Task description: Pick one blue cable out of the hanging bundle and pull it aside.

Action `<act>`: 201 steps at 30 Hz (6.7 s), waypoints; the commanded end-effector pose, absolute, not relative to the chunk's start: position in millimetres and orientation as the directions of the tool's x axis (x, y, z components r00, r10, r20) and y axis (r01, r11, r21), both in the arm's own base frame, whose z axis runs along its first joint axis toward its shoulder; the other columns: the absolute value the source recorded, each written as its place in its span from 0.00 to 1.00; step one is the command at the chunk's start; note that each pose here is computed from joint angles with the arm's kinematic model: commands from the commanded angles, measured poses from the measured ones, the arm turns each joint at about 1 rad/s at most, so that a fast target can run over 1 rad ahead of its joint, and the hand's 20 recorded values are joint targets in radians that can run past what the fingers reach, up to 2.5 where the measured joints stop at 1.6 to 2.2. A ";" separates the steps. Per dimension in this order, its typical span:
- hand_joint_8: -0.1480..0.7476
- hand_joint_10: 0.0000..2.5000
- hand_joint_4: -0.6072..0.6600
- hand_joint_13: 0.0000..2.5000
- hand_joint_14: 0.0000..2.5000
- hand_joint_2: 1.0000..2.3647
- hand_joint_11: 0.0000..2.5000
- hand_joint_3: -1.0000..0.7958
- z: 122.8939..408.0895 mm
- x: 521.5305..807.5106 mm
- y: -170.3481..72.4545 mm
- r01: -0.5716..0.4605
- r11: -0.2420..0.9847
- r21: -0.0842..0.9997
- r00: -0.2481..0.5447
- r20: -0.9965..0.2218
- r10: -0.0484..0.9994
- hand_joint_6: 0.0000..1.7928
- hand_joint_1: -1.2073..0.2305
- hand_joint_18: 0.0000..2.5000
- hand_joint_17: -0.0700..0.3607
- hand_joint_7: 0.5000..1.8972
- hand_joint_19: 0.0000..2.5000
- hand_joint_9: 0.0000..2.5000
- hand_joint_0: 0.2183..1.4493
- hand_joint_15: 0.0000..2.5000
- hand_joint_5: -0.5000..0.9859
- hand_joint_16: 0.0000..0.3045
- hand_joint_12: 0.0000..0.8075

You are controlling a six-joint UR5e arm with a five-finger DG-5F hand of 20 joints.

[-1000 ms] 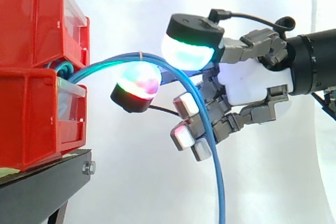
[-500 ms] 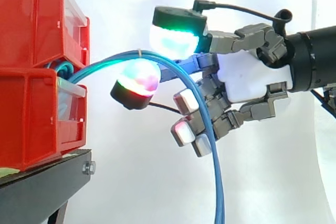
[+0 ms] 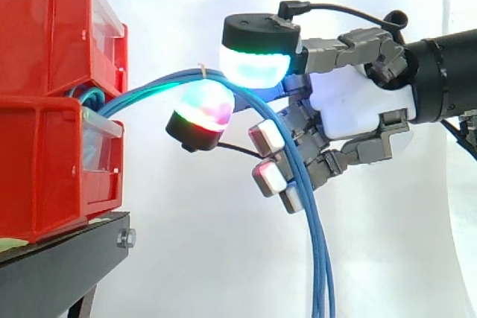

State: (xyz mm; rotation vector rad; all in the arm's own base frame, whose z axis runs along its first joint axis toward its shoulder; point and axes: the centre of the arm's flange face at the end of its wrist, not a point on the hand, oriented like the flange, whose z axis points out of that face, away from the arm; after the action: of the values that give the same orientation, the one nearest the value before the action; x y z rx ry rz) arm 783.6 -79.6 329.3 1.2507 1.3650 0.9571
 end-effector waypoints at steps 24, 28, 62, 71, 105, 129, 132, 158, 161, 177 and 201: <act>0.47 0.01 0.46 0.44 0.01 0.00 0.18 0.28 338.2 777.4 -81.7 0.214 0.149 0.965 0.042 -0.162 0.986 0.46 0.37 0.38 0.46 0.17 0.27 0.54 0.17 0.22 0.32 0.19 0.46; 0.45 0.01 0.44 0.43 0.01 0.00 0.19 0.28 340.1 777.3 -81.9 0.211 0.149 0.966 0.044 -0.162 0.986 0.47 0.39 0.36 0.43 0.18 0.29 0.53 0.24 0.23 0.32 0.17 0.43; 0.41 0.01 0.51 0.44 0.01 0.00 0.17 0.28 350.3 770.6 -81.3 0.236 0.145 0.961 0.040 -0.159 0.986 0.46 0.44 0.35 0.40 0.22 0.30 0.55 0.30 0.23 0.32 0.15 0.40; 0.46 0.01 0.49 0.42 0.01 0.01 0.21 0.37 357.5 768.6 -79.1 0.231 0.147 0.962 0.037 -0.160 0.986 0.47 0.29 0.35 0.42 0.26 0.29 0.52 0.31 0.24 0.30 0.16 0.42; 0.44 0.01 0.48 0.42 0.01 0.00 0.21 0.28 354.6 758.6 -80.6 0.293 0.148 0.945 0.004 -0.156 0.988 0.48 0.22 0.35 0.41 0.22 0.28 0.52 0.25 0.24 0.30 0.16 0.42; 0.45 0.01 0.48 0.41 0.01 0.00 0.21 0.28 353.7 757.1 -80.4 0.305 0.144 0.942 0.001 -0.151 0.988 0.47 0.38 0.34 0.41 0.22 0.29 0.51 0.27 0.24 0.30 0.16 0.43; 0.44 0.01 0.46 0.41 0.01 0.01 0.21 0.35 354.9 756.6 -81.6 0.303 0.142 0.942 0.003 -0.150 0.989 0.47 0.33 0.34 0.41 0.23 0.29 0.51 0.30 0.24 0.30 0.15 0.43; 0.40 0.01 0.32 0.40 0.01 0.00 0.22 0.28 353.3 756.0 -81.8 0.312 0.140 0.940 0.004 -0.148 0.989 0.50 0.13 0.33 0.38 0.23 0.27 0.48 0.40 0.24 0.29 0.14 0.39; 0.40 0.01 0.40 0.40 0.01 0.00 0.22 0.28 356.7 755.1 -81.9 0.308 0.139 0.941 0.005 -0.148 0.989 0.49 0.13 0.33 0.38 0.21 0.28 0.49 0.33 0.24 0.29 0.14 0.38; 0.43 0.01 0.45 0.41 0.01 0.00 0.21 0.28 357.4 752.4 -84.3 0.322 0.139 0.936 0.004 -0.149 0.989 0.47 0.39 0.33 0.41 0.22 0.29 0.51 0.27 0.24 0.30 0.16 0.43; 0.41 0.01 0.46 0.38 0.01 0.00 0.22 0.28 359.9 752.4 -85.4 0.321 0.139 0.937 0.006 -0.149 0.989 0.49 0.18 0.32 0.40 0.20 0.28 0.47 0.36 0.24 0.28 0.15 0.40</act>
State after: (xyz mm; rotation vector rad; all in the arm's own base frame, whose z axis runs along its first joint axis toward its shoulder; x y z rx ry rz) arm 752.5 -85.4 358.3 1.3423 1.4851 0.9048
